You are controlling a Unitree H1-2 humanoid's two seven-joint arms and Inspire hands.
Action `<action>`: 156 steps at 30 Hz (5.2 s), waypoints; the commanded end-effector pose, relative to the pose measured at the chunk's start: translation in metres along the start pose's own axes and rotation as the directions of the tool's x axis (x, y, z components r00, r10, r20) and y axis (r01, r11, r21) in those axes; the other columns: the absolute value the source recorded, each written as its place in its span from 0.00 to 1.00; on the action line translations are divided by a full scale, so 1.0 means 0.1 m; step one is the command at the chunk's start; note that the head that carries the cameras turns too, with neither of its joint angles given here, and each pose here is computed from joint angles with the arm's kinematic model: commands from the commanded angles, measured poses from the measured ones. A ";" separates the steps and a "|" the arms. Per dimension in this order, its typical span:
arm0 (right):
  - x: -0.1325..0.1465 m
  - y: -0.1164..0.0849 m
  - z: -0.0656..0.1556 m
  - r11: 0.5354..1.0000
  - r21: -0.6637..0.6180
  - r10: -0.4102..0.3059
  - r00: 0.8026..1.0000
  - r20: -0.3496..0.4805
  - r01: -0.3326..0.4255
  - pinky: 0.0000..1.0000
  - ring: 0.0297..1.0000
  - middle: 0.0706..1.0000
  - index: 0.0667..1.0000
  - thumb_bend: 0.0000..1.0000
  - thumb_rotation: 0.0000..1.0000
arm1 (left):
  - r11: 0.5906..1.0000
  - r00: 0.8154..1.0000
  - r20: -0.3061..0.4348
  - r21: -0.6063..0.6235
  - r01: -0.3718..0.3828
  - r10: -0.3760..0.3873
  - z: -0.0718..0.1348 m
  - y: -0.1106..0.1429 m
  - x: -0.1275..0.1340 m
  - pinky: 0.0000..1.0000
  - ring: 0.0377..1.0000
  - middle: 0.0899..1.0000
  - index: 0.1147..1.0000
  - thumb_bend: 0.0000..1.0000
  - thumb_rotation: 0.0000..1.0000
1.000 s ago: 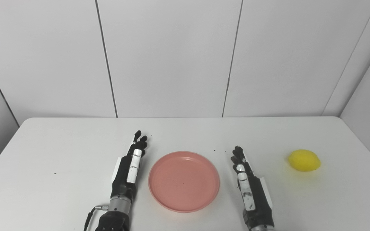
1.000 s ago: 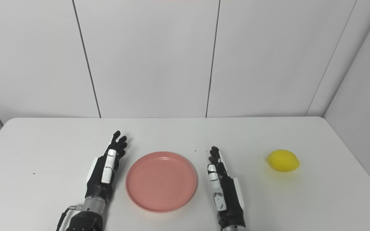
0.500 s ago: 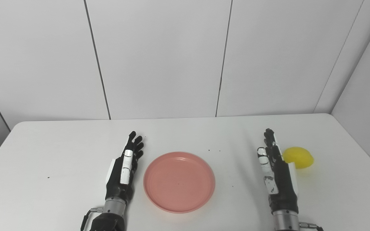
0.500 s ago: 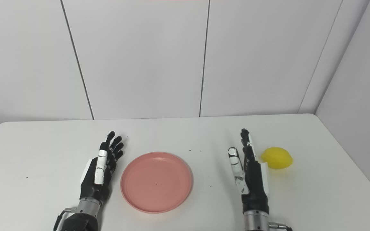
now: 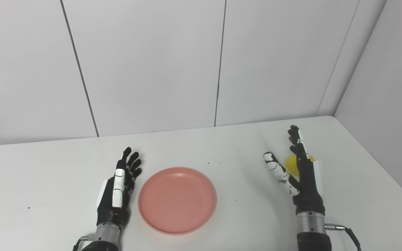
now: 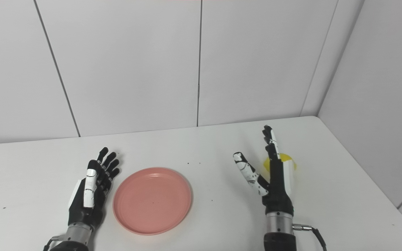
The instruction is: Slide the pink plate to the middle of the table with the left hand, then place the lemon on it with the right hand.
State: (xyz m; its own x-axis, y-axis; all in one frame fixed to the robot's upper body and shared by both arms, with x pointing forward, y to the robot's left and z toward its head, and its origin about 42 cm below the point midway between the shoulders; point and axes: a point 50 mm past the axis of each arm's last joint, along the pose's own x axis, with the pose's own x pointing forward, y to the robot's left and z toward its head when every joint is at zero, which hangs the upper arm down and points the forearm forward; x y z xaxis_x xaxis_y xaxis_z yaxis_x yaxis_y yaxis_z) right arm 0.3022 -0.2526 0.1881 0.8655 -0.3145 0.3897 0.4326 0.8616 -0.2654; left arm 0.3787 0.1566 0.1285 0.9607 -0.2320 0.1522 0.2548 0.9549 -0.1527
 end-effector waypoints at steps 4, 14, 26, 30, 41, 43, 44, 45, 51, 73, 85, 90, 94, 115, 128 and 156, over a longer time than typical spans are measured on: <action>0.18 -0.07 0.14 0.997 -0.058 -0.041 0.996 0.077 0.046 0.91 0.94 0.94 0.94 0.75 0.53 | 1.000 1.000 -0.012 -0.006 0.006 -0.006 -0.03 0.19 -0.02 0.98 0.98 0.97 0.98 0.69 1.00; 0.35 -0.16 0.12 0.965 -0.238 -0.101 0.994 0.040 0.107 0.90 0.94 0.94 0.95 0.81 0.46 | 1.000 1.000 -0.019 -0.006 0.012 -0.012 -0.03 0.32 0.00 0.99 0.98 0.98 0.99 0.65 1.00; 0.56 -0.37 0.09 0.912 -0.399 -0.106 0.994 -0.010 0.093 0.84 0.92 0.95 0.96 0.82 0.31 | 1.000 1.000 -0.021 -0.001 0.009 -0.009 -0.03 0.36 0.02 1.00 0.98 0.98 1.00 0.60 1.00; 0.65 -0.49 0.08 0.900 -0.430 -0.095 0.995 -0.038 0.069 0.82 0.91 0.94 0.95 0.82 0.25 | 1.000 1.000 -0.018 0.006 0.010 -0.010 -0.02 0.37 0.01 0.99 0.98 0.98 1.00 0.59 1.00; 0.83 -0.67 0.01 0.882 -0.470 -0.037 0.991 -0.132 -0.030 0.80 0.89 0.92 0.91 0.85 0.10 | 1.000 1.000 -0.026 -0.008 0.012 -0.012 -0.03 0.40 0.02 1.00 0.99 0.98 0.99 0.60 1.00; 0.83 -0.68 -0.01 0.880 -0.472 -0.034 0.988 -0.150 -0.042 0.80 0.89 0.92 0.91 0.86 0.09 | 1.000 0.999 -0.029 -0.012 0.012 -0.013 -0.03 0.40 0.03 1.00 0.99 0.98 0.99 0.61 1.00; 0.84 -0.68 -0.03 0.876 -0.479 -0.030 0.986 -0.163 -0.053 0.80 0.89 0.92 0.91 0.86 0.09 | 1.000 0.999 -0.031 -0.014 0.011 -0.011 -0.03 0.40 0.02 1.00 0.99 0.98 0.99 0.61 1.00; 0.85 -0.68 -0.05 0.873 -0.484 -0.026 0.984 -0.176 -0.064 0.80 0.89 0.92 0.91 0.87 0.09 | 1.000 0.999 -0.032 -0.014 0.008 -0.008 -0.02 0.40 0.02 1.00 0.99 0.98 0.99 0.60 1.00; 0.88 -0.63 -0.18 0.871 -0.476 0.005 0.970 -0.242 -0.123 0.75 0.85 0.90 0.88 0.89 0.02 | 1.000 0.999 -0.037 -0.019 0.001 -0.001 0.00 0.40 0.02 1.00 0.99 0.98 0.99 0.59 1.00; 0.86 -0.56 -0.51 0.893 -0.427 -0.008 0.943 -0.331 -0.142 0.22 0.43 0.86 0.85 0.54 0.00 | 1.000 0.999 -0.037 -0.025 -0.005 0.004 0.04 0.39 0.01 1.00 0.99 0.98 0.99 0.57 1.00; 0.81 -0.55 -0.45 0.851 -0.522 -0.079 0.968 -0.239 -0.059 0.21 0.43 0.45 0.54 0.52 0.00 | 1.000 0.999 -0.033 -0.019 0.000 -0.001 0.06 0.37 0.00 1.00 0.99 0.98 0.99 0.57 1.00; 0.80 -0.54 -0.46 0.843 -0.535 -0.086 0.969 -0.232 -0.053 0.18 0.43 0.41 0.49 0.52 0.00 | 1.000 0.999 -0.033 -0.021 -0.002 0.001 0.06 0.37 0.00 1.00 0.99 0.97 0.99 0.57 1.00; 0.79 -0.53 -0.47 0.837 -0.544 -0.085 0.969 -0.232 -0.057 0.17 0.43 0.40 0.49 0.52 0.00 | 1.000 0.999 -0.037 -0.026 0.000 -0.001 0.06 0.36 0.00 1.00 0.99 0.98 0.99 0.57 1.00; 0.74 -0.43 -0.40 0.880 -0.472 -0.128 0.984 -0.123 0.056 0.25 0.43 0.41 0.49 0.52 0.00 | 1.000 0.999 -0.032 -0.024 0.005 -0.006 0.05 0.33 0.01 1.00 0.99 0.98 0.98 0.58 1.00; 0.71 -0.30 -0.11 0.921 -0.387 -0.047 0.998 -0.036 0.030 0.18 0.43 0.39 0.49 0.51 0.00 | 1.000 1.000 -0.024 -0.015 0.017 -0.017 0.04 0.28 -0.01 1.00 0.99 0.98 0.99 0.59 1.00; 0.49 0.60 0.31 0.930 -0.271 0.279 0.957 0.084 -0.247 0.23 0.34 0.44 0.51 0.51 0.00 | 0.999 1.000 -0.002 0.032 0.007 -0.007 0.01 0.02 -0.09 0.98 0.96 0.96 0.97 0.65 1.00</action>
State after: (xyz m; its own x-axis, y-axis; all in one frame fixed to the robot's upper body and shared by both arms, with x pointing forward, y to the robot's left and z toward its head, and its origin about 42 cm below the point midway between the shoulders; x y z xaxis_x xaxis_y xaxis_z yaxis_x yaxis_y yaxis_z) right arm 0.3600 -0.2104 0.1950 0.9600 -0.0786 0.2686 0.2329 0.7569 -0.6107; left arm 0.3740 0.1679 0.1290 0.9624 -0.2399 0.1278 0.2551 0.9594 -0.1204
